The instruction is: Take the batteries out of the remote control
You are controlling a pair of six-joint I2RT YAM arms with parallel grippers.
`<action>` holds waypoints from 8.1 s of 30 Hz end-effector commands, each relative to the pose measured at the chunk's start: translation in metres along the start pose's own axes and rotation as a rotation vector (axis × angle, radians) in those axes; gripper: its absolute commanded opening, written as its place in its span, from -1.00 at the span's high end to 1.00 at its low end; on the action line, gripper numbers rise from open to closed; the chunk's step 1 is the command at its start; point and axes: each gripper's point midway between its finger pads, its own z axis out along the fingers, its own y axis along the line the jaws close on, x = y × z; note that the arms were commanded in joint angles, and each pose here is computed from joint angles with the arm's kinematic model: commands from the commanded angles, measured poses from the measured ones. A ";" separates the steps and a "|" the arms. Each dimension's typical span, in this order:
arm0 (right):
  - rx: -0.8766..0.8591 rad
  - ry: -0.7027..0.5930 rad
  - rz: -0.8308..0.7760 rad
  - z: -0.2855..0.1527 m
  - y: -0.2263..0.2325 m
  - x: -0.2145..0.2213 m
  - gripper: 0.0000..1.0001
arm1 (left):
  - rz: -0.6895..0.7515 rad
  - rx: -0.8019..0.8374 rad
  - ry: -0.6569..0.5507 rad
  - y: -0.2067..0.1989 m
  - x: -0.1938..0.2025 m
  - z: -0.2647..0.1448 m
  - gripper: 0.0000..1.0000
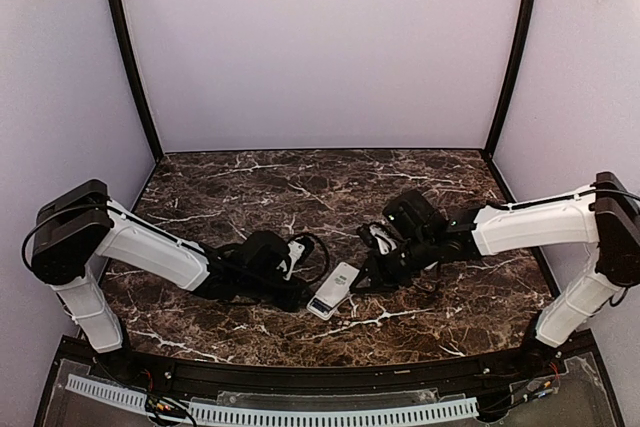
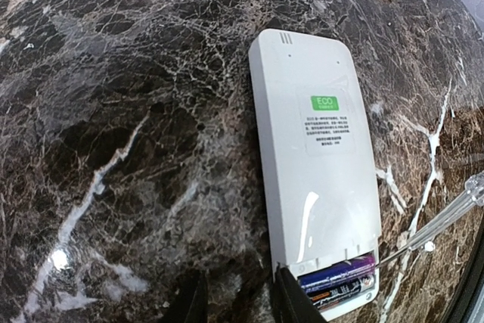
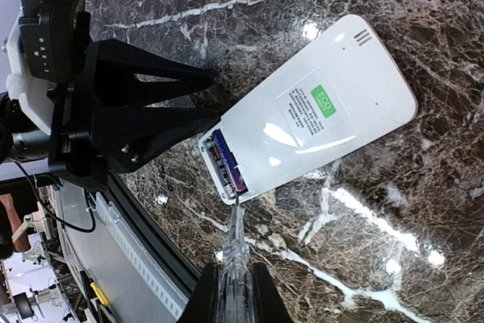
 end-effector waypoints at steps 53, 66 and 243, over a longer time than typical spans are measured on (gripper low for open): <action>-0.145 -0.516 -0.153 -0.076 0.055 -0.063 1.00 | -0.008 0.090 0.213 -0.029 0.064 0.012 0.43; -0.038 -0.476 -0.151 -0.068 0.037 -0.061 1.00 | 0.042 0.077 0.102 -0.032 0.035 -0.012 0.33; 0.034 -0.395 -0.321 -0.118 0.038 -0.057 1.00 | 0.219 -0.270 -0.310 0.005 -0.072 -0.093 -0.95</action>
